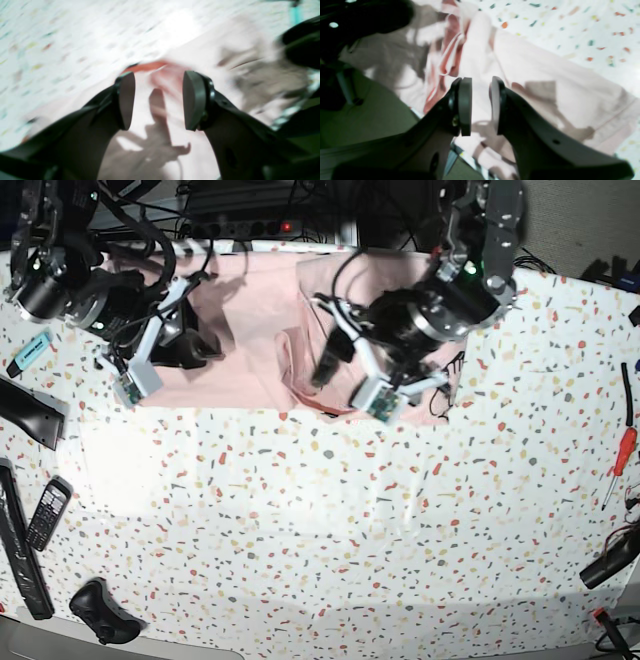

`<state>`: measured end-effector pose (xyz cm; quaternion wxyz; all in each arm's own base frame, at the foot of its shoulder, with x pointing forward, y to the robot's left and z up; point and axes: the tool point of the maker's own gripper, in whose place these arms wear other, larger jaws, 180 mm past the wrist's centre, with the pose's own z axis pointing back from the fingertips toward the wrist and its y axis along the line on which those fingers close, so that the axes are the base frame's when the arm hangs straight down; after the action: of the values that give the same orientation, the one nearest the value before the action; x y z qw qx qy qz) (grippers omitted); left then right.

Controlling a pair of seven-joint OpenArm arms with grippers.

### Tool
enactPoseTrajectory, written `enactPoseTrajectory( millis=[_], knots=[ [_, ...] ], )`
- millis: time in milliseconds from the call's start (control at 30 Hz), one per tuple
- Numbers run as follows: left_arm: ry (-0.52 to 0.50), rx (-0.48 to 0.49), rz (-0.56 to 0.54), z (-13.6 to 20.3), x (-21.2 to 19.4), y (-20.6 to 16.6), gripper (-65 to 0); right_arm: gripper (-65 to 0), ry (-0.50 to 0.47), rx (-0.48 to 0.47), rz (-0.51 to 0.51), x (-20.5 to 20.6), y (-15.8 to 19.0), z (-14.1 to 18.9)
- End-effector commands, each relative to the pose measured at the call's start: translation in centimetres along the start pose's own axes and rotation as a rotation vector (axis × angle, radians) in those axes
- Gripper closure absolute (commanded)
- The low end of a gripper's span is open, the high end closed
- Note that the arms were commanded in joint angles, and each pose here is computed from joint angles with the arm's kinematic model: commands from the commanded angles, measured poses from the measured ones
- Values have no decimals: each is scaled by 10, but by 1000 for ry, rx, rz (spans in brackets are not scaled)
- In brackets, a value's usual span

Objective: Fold the T-shirt properly
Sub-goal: 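Fold the band end with the left gripper toward the shirt middle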

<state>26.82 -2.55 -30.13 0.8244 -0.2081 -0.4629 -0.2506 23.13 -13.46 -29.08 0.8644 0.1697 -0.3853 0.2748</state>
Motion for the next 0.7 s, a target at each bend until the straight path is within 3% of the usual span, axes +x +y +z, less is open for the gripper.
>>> enactPoseTrajectory(
  millis=[0, 200, 433, 667],
  knots=[
    [-40, 33, -17, 6, 10, 14, -294, -137, -50, -45, 12, 15, -12, 6],
    [0, 212, -20, 38, -21, 87, -294, -137, -90, -216, -20, 23, -58, 34],
    [72, 219, 71, 24, -79, 103, -294, -137, -98, -361, -57, 18, -95, 66],
    [217, 335, 59, 16, -124, 147, -294, -137, 10, -383, -239, -37, -127, 61]
  ],
)
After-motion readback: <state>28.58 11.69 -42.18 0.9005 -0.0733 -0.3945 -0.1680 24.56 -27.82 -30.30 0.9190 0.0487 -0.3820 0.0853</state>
